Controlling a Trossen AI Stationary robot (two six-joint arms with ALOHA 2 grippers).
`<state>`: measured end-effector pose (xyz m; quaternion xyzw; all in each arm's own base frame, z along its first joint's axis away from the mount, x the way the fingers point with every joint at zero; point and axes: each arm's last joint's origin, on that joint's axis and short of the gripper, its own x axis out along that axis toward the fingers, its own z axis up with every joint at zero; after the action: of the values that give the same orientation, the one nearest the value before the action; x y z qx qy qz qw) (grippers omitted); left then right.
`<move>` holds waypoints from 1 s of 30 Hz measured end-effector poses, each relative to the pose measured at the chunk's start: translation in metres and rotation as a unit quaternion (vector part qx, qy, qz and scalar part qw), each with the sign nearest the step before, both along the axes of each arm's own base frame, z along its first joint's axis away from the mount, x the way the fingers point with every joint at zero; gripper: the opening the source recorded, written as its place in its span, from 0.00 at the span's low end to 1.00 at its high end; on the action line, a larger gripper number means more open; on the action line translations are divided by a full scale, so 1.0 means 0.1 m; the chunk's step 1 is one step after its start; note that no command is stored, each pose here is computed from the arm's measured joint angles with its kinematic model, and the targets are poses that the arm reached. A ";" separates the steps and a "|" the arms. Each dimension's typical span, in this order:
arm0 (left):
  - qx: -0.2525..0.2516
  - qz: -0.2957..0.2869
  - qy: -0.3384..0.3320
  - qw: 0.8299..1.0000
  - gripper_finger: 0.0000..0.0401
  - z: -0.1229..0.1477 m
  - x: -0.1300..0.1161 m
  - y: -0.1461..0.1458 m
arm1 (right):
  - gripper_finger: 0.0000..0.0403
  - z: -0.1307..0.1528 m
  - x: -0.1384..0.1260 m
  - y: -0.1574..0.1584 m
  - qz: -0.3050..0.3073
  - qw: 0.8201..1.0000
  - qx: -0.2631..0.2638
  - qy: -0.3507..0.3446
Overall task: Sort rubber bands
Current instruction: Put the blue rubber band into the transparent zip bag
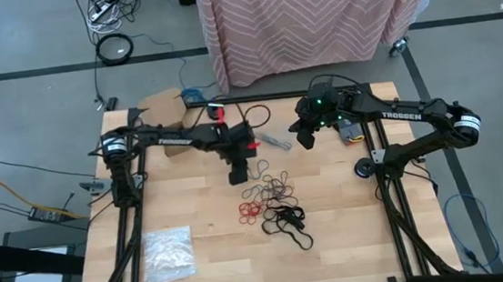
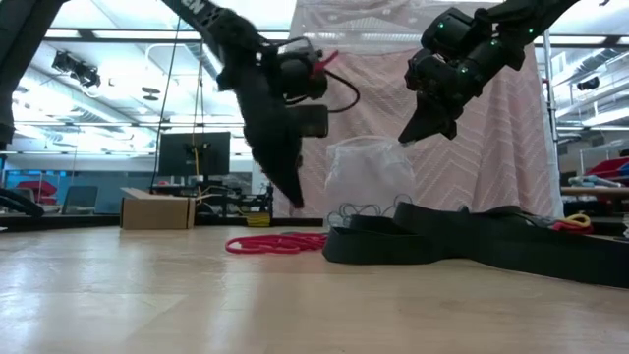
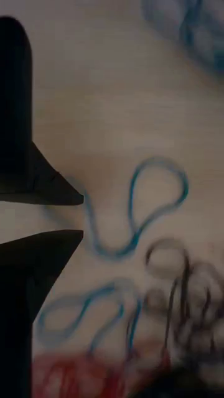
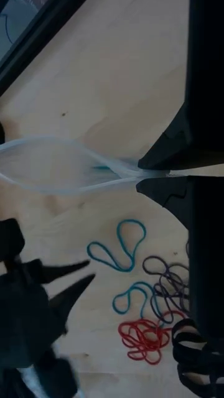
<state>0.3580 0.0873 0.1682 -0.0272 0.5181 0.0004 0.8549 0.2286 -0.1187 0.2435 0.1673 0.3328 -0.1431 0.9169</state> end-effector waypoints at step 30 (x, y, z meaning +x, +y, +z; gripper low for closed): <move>-0.015 0.044 -0.076 0.996 0.00 0.72 0.16 0.08 | 0.00 0.00 0.00 0.00 -0.002 1.000 0.010 -0.005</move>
<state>0.3736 0.0952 0.2398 -0.0632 0.4495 0.0279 0.8906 0.2288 -0.1185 0.2438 0.1779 0.3298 -0.1405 0.9164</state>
